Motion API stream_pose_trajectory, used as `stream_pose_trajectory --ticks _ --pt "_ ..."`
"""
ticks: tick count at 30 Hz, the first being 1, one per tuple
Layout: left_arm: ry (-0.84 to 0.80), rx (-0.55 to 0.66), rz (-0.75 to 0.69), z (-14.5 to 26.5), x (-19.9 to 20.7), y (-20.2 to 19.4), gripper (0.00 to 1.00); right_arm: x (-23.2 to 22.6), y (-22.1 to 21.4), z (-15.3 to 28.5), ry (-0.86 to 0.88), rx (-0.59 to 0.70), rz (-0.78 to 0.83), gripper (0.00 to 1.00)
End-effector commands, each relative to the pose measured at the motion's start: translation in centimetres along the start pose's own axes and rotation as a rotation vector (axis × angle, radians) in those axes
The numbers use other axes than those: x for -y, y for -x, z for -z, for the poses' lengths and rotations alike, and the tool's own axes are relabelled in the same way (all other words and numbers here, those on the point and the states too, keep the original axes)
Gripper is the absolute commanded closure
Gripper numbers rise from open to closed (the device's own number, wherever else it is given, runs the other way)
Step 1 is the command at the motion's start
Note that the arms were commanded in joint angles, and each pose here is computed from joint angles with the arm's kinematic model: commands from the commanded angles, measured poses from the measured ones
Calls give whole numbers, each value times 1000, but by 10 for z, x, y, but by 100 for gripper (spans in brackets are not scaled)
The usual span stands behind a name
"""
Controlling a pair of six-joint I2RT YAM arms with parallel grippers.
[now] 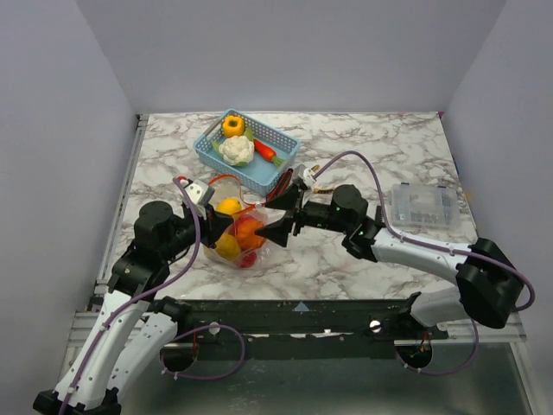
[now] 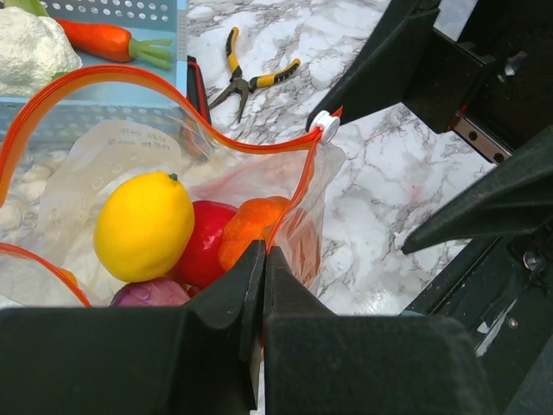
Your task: Place the food in the zip-top bag and seal the zipper
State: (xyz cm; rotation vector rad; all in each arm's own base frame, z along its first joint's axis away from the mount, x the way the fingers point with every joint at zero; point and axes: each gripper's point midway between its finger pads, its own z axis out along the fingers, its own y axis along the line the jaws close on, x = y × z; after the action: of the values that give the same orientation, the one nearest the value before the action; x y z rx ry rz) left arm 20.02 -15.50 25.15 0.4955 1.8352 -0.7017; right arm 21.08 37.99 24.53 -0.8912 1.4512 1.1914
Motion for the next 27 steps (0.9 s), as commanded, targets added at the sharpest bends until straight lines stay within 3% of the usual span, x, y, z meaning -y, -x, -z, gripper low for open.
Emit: stream_pose_trajectory --ticks 1,7,10,15,20,25,27 --pt "-3 39 -2 0 2 10 100 6 18 -7 105 85 -39 6" --pt "-13 45 3 1 4 13 100 -13 13 -15 296 48 -78 12" --pt "-13 44 5 1 4 13 100 -18 8 -18 344 34 -128 23" --pt "-12 38 10 1 5 14 100 -20 5 -23 390 38 -184 57" --pt "0 30 16 5 5 17 100 -21 5 -25 400 34 -188 98" --pt "19 29 18 12 6 28 98 -20 10 -23 380 27 -158 100" --pt "9 30 19 15 9 35 82 -19 14 -23 372 9 -141 100"
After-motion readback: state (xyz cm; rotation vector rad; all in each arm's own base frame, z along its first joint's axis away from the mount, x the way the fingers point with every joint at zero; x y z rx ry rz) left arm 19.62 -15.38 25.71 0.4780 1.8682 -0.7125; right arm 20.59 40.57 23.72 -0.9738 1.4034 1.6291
